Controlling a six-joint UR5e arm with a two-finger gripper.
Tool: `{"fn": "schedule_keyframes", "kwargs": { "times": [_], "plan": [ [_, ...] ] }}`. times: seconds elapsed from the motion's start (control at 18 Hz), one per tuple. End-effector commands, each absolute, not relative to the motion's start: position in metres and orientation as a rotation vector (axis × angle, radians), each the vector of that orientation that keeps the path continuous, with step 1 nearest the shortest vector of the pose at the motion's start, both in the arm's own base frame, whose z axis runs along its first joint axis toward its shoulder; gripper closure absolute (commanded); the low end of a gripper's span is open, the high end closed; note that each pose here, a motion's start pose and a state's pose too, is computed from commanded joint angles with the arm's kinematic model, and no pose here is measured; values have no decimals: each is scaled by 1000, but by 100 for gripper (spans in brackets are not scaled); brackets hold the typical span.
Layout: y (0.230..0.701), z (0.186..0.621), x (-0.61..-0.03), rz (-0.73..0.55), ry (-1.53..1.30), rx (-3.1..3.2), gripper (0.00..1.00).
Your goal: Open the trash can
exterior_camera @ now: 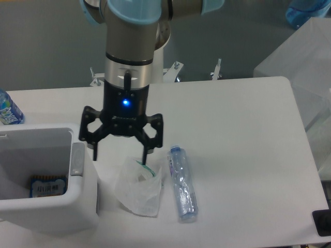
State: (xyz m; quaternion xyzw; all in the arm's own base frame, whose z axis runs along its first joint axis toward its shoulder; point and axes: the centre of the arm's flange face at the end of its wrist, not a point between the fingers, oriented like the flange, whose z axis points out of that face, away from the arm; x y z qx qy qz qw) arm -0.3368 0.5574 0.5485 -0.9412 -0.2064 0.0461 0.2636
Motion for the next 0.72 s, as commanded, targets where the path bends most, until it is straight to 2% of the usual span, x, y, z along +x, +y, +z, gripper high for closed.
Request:
{"fn": "schedule_keyframes", "kwargs": {
  "times": [0.33,0.72],
  "plan": [
    [523,551,-377,327,-442,-2632,0],
    [461,566,-410,373,-262,-2758,0]
  ]
}}
